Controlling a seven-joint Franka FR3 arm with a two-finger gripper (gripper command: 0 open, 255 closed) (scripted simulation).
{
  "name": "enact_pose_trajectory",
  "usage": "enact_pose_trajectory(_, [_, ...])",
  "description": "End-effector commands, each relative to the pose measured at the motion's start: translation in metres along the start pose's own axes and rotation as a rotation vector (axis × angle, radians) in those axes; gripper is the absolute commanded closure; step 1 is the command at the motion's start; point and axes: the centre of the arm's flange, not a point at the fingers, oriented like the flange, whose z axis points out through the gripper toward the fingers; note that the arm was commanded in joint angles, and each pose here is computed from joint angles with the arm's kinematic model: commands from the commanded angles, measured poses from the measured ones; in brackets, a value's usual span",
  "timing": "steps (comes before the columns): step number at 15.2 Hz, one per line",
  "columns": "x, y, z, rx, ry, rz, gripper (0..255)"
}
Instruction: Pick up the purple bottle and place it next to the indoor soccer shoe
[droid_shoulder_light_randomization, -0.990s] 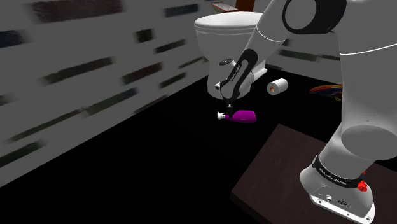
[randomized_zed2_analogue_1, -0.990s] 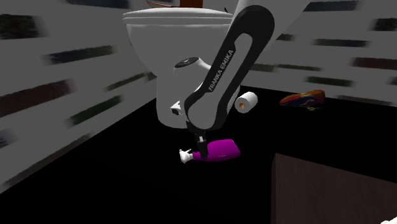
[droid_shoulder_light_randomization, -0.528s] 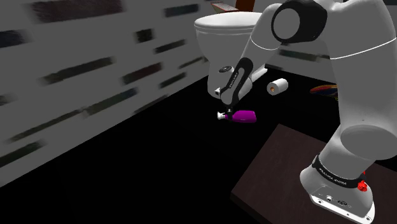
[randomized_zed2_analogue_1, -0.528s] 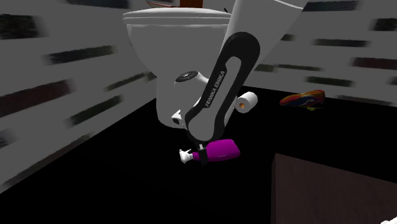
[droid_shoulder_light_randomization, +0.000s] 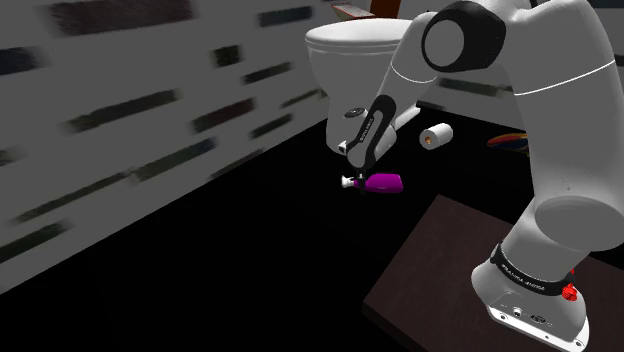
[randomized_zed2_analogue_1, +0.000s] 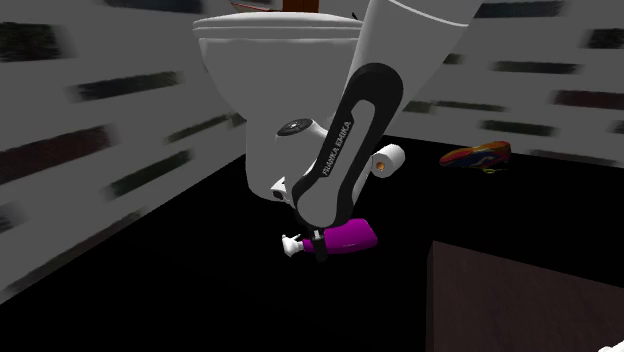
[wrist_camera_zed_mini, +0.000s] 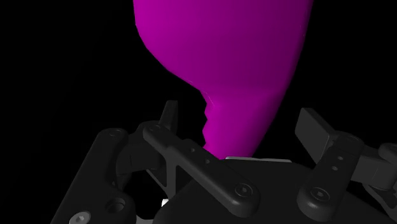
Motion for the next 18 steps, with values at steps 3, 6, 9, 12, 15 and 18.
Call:
enact_pose_trajectory(3, [0.0,0.0,0.0,0.0,0.0,0.0,255])
enact_pose_trajectory(6, [0.0,0.0,0.0,0.0,0.0,0.0,255])
enact_pose_trajectory(9, [0.001,0.0,0.0,0.0,0.0,0.0,255])
enact_pose_trajectory(12, [-0.001,0.0,-0.005,0.0,0.0,0.0,255])
enact_pose_trajectory(15, [-0.003,0.002,-0.021,0.0,0.0,0.0,255])
enact_pose_trajectory(18, [-0.006,0.003,-0.036,0.0,0.0,0.0,255])
